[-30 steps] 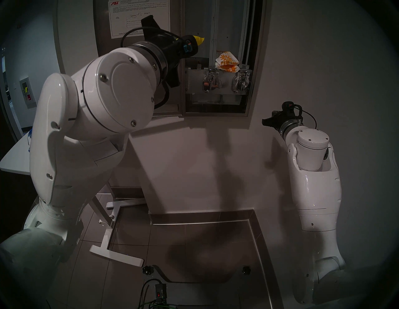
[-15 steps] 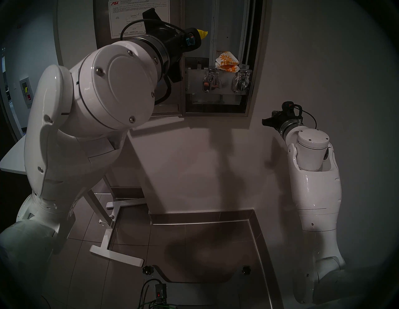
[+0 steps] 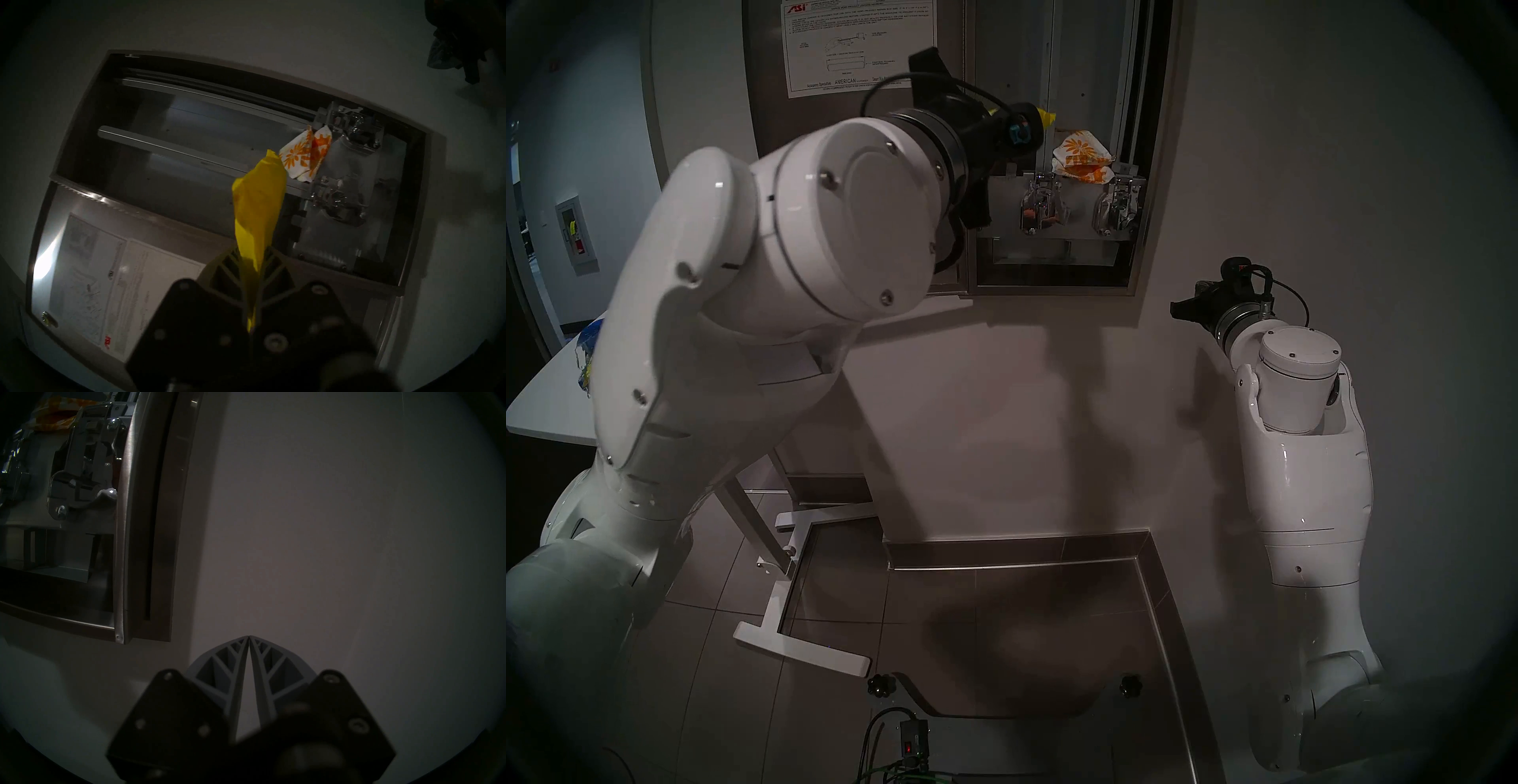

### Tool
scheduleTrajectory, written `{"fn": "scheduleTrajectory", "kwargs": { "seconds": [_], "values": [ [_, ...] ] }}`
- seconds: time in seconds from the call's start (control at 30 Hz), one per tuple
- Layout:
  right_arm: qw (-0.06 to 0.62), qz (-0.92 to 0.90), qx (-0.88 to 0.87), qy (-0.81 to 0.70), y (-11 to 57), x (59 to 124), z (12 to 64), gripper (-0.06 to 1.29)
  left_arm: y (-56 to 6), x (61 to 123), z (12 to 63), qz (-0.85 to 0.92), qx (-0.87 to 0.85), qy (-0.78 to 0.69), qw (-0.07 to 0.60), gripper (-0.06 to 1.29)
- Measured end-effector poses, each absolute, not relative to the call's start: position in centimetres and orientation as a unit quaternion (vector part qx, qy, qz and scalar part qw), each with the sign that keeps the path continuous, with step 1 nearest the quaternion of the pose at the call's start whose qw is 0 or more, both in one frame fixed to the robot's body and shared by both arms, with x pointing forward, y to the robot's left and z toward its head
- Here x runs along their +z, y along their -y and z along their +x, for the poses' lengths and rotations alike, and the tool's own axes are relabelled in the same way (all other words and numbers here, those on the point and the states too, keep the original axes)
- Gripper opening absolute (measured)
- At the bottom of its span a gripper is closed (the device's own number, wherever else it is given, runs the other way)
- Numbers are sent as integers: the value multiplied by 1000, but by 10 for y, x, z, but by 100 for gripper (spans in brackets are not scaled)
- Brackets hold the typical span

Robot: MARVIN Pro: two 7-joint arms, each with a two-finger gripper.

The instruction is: Open the dispenser door, put the pads inside, close the door

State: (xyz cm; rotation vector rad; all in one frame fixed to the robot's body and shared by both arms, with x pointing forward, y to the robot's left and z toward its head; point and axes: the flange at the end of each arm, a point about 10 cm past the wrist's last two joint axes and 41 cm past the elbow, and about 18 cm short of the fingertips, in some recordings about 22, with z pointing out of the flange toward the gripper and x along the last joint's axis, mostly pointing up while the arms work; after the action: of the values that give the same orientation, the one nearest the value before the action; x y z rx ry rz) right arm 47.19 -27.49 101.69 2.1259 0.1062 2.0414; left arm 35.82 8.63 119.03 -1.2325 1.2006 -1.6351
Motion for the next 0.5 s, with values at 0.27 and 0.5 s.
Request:
{"fn": "scheduleTrajectory", "kwargs": {
  "seconds": [0.27, 0.5],
  "values": [
    [96, 718, 689, -36, 275, 1017, 472, 14, -71, 1186, 386, -497, -623, -474, 375, -2],
    [96, 718, 689, -36, 275, 1017, 472, 14, -64, 1191, 399, -496, -621, -472, 382, -2]
  ]
}}
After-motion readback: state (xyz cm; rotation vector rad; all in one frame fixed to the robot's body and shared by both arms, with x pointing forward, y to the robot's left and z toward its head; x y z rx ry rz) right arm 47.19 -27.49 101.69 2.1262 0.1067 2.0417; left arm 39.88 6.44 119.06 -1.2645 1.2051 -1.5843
